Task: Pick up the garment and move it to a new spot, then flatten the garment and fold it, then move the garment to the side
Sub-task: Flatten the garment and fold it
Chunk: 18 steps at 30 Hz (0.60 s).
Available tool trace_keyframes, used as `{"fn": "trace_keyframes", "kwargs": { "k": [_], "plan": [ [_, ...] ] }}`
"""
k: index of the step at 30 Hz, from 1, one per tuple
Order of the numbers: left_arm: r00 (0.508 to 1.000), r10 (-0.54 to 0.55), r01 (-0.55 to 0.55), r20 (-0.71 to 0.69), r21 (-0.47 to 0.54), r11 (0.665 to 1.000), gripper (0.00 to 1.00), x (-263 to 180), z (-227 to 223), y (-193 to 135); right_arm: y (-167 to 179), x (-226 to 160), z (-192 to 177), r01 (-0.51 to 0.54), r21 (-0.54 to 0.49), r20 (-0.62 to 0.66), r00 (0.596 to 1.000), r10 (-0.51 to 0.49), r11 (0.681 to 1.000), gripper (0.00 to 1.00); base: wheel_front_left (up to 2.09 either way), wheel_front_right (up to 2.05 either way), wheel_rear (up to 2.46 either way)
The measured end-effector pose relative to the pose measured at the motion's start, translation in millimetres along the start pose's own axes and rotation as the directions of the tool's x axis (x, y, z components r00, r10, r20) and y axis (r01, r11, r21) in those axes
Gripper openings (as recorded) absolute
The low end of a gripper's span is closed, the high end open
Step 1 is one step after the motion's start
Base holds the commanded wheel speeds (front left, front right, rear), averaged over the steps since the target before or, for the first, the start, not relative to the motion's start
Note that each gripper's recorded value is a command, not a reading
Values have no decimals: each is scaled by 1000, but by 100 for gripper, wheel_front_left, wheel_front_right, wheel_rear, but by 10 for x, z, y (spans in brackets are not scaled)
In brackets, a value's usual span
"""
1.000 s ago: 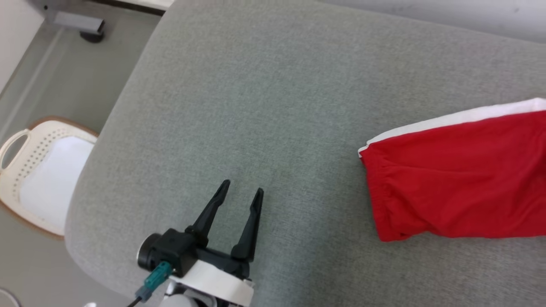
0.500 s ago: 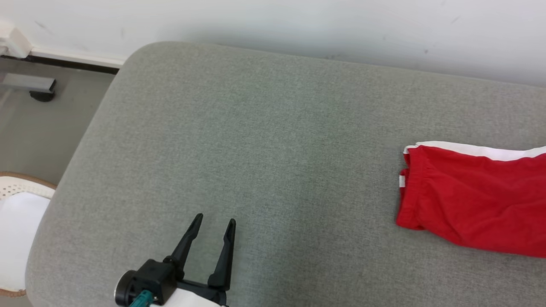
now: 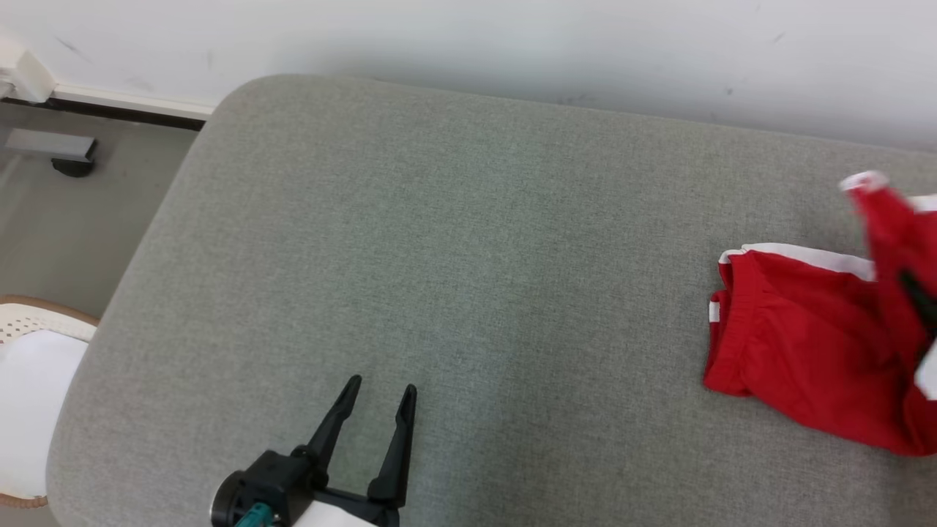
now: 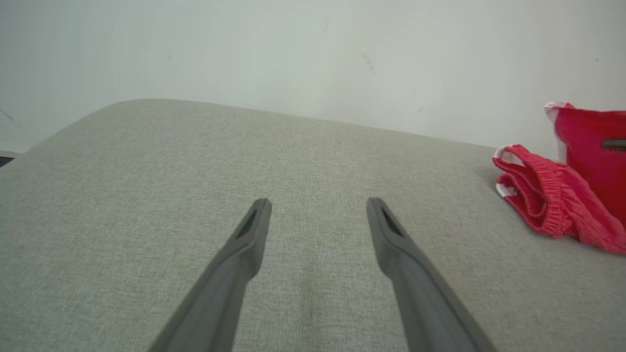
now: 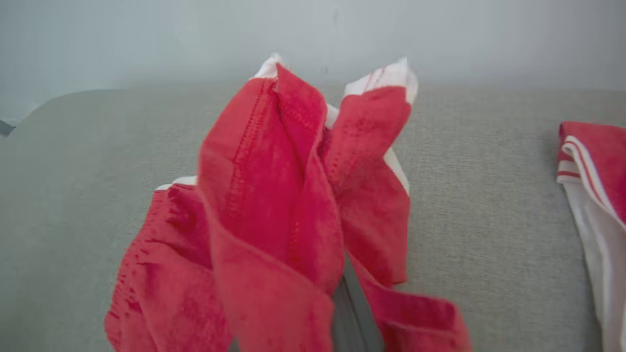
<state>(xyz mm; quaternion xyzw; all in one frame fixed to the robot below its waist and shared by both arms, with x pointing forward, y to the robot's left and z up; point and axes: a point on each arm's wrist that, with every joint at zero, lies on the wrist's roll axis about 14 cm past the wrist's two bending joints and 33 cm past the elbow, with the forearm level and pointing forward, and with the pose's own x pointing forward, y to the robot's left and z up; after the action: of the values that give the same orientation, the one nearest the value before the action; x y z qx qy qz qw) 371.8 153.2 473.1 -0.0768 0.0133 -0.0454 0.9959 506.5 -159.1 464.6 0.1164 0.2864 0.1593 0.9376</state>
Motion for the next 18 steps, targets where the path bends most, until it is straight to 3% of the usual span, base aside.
{"fn": "trace_keyframes", "kwargs": {
  "k": [8,15,16,17,18],
  "plan": [
    [1000,10,-9,15,-10,1000,100,-46,53,-11,721,100,-447,-139,-10,-92,986,137,990,0,0,0,0],
    [1000,15,-15,15,-11,1000,100,-106,53,-20,835,79,-524,-142,-4,-78,987,141,990,0,0,0,0],
    [1000,14,-13,14,-11,1000,100,-112,50,-25,844,80,-533,-140,-4,-75,987,140,990,5,0,0,0],
    [1000,13,-12,15,-10,1000,100,-115,52,-28,850,78,-542,-139,-8,-77,988,138,990,22,0,0,0],
    [1000,12,-12,16,-11,1000,100,-117,55,-31,862,74,-540,-140,-8,-72,988,139,990,34,0,0,0]
  ]
}}
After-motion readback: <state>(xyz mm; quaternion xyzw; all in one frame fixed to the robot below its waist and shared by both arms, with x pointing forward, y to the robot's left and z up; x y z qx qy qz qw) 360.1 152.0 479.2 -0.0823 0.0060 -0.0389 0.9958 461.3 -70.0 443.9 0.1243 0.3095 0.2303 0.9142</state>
